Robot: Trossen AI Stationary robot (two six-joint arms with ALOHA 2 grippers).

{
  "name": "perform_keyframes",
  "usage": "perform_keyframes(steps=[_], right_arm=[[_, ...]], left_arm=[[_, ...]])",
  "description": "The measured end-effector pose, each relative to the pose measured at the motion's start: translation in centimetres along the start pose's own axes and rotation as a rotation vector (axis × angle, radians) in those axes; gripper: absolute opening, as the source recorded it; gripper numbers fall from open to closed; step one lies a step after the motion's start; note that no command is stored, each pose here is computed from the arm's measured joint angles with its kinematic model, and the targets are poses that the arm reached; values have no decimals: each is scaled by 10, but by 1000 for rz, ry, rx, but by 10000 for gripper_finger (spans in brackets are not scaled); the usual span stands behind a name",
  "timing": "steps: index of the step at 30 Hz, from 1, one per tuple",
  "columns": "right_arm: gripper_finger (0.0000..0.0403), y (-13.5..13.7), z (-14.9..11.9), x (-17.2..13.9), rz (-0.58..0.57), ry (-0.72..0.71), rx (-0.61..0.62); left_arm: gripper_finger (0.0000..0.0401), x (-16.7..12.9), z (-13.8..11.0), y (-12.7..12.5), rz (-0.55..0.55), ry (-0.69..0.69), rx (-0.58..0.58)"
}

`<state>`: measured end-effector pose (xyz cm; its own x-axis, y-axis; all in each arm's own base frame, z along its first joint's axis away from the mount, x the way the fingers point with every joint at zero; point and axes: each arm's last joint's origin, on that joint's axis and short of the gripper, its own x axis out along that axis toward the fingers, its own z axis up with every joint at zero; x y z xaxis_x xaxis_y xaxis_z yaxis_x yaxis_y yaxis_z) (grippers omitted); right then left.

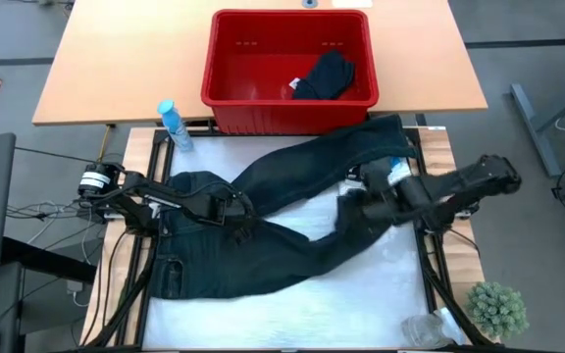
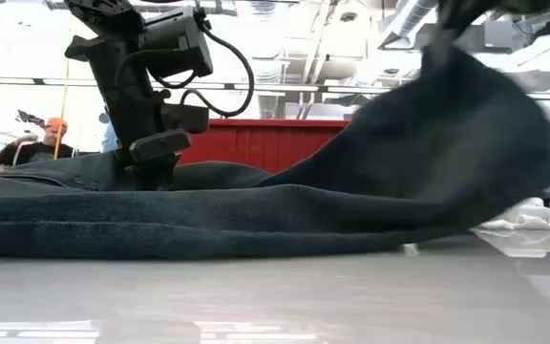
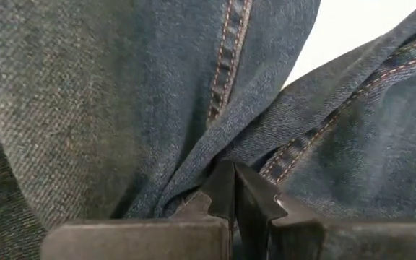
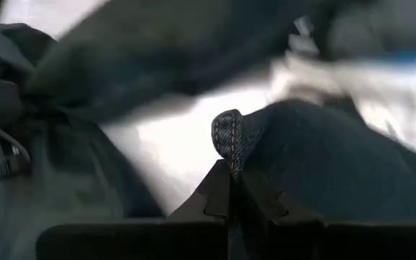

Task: Fold laundry
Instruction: Fold the blue pants

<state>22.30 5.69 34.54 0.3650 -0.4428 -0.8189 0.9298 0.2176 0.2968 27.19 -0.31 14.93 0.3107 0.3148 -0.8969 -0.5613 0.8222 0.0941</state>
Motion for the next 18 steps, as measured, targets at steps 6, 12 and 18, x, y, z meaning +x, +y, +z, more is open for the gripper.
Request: perform_keyframes(steps=[6,12,18], right_arm=[[41,15,42,38,-49,-100,-132],[69,6,78,81,-225,16,-228],[140,-4,75,81,-338,100,-439]], left_arm=[[0,0,-1,0,-17,15,2],[0,-1,-3,-2,-44,46,12],[0,-2,-8,-3,-30,77,44]])
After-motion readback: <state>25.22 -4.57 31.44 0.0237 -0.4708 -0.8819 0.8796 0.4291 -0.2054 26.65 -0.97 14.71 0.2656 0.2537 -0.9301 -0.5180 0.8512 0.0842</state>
